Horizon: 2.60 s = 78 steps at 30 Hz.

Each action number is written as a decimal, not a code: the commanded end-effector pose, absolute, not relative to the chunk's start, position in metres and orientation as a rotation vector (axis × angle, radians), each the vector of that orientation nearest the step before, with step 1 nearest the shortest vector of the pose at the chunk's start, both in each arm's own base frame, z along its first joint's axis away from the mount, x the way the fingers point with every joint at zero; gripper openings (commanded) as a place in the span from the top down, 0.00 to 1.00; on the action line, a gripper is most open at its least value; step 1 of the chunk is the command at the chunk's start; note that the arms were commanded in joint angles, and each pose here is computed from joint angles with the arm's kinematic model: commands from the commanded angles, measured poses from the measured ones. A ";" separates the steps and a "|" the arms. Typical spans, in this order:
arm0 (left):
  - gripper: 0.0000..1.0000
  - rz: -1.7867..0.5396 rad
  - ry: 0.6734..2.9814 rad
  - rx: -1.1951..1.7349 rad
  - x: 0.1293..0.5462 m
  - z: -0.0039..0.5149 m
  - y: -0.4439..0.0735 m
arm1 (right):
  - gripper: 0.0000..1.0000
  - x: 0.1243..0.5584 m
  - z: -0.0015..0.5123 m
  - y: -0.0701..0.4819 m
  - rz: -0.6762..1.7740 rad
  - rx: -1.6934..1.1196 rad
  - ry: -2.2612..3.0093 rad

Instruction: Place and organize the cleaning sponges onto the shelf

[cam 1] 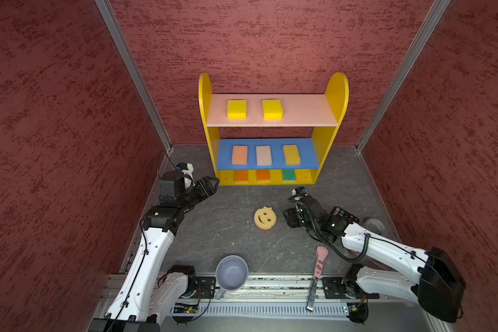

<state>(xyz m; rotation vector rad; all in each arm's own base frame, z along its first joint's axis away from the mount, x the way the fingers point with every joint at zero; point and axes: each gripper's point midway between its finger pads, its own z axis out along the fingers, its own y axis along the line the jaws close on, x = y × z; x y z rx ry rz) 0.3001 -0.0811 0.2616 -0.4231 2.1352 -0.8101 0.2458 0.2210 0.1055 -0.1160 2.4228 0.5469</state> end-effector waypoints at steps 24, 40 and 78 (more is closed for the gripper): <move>0.22 -0.840 2.123 -0.379 0.310 0.259 -0.087 | 1.00 0.278 0.090 0.309 0.861 -0.032 2.421; 0.22 -0.829 2.112 -0.387 0.314 0.260 -0.084 | 1.00 0.315 0.309 0.223 0.522 -0.136 2.046; 0.21 -0.784 2.108 -0.405 0.296 0.266 -0.073 | 1.00 0.467 0.489 0.137 0.596 0.125 1.889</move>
